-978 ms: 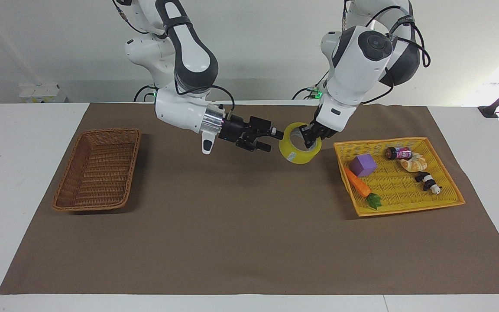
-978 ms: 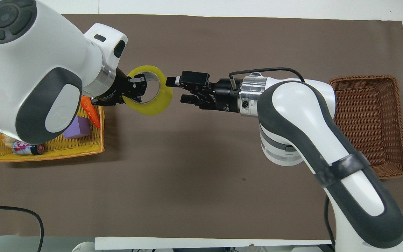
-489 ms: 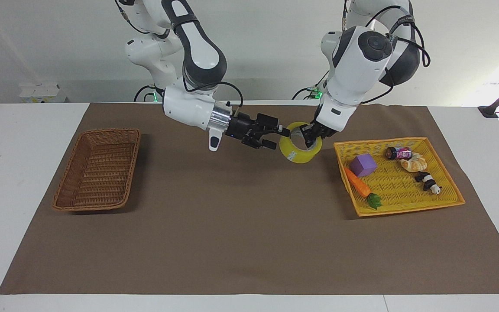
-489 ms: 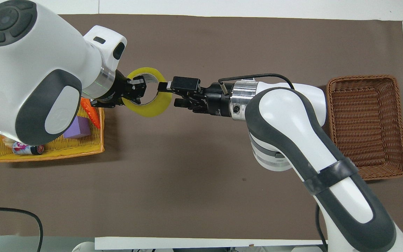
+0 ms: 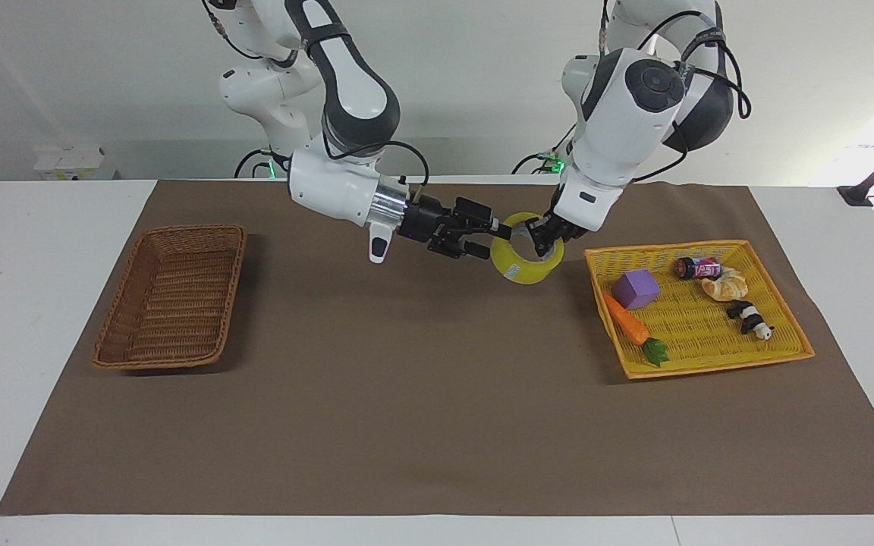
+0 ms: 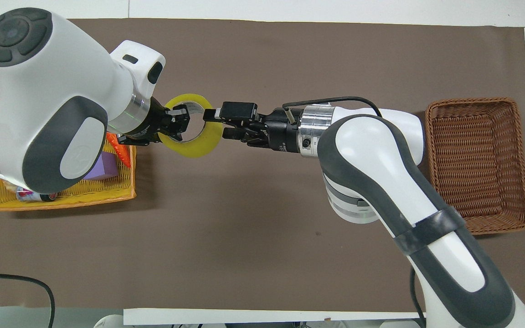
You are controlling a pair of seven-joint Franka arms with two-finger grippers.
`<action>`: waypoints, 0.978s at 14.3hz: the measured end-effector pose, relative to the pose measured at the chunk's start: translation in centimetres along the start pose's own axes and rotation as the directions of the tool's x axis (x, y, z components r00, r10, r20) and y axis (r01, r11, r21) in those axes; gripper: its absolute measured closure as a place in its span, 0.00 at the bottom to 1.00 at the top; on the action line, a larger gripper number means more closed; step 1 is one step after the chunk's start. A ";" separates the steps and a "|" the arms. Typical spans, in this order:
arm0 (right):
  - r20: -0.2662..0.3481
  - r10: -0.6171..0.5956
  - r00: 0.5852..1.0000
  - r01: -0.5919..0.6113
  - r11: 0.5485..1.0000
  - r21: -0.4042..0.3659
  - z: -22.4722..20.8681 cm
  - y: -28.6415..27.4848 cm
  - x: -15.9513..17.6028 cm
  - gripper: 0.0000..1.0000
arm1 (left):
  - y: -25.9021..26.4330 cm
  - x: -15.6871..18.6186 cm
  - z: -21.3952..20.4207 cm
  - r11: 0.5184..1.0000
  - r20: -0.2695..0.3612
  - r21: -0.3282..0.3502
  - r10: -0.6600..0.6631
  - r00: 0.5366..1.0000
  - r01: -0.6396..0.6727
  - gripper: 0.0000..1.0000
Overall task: Move tape to another basket
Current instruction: 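Close the right gripper on the tape roll's rim beside the left gripper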
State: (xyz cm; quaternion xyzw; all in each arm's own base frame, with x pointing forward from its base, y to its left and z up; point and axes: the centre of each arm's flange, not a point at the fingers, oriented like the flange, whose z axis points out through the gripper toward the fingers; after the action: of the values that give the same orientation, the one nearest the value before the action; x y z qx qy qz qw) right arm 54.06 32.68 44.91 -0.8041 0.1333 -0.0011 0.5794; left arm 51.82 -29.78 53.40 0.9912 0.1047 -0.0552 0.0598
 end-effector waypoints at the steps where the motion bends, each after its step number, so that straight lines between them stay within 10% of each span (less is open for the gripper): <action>1: 0.004 -0.002 1.000 0.002 1.000 -0.001 0.2 0.0 -0.2 0.15 | -0.1 -0.1 0.0 1.000 0.000 0.000 0.000 1.000 0.000 0.78; 7: -0.008 -0.011 1.000 0.010 1.000 -0.019 1.4 0.0 -1.2 0.17 | -0.1 -0.2 -0.1 1.000 0.000 0.000 0.002 1.000 -0.002 0.78; 11: -0.009 -0.009 1.000 0.008 1.000 -0.015 1.3 -0.1 -1.0 0.47 | 0.0 -0.3 0.0 1.000 0.004 -0.004 0.002 1.000 -0.002 0.78; 14: -0.009 -0.008 1.000 0.008 1.000 -0.014 1.3 -0.1 -1.0 0.47 | 0.0 -0.3 -0.1 1.000 0.005 -0.005 0.001 1.000 -0.001 0.78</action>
State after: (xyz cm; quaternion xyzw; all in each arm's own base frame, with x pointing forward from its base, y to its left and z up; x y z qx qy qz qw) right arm 53.28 34.16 44.71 -0.8088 0.1325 -0.0060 0.5730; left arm 51.50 -29.83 53.50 0.9909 0.1043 -0.0574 0.0627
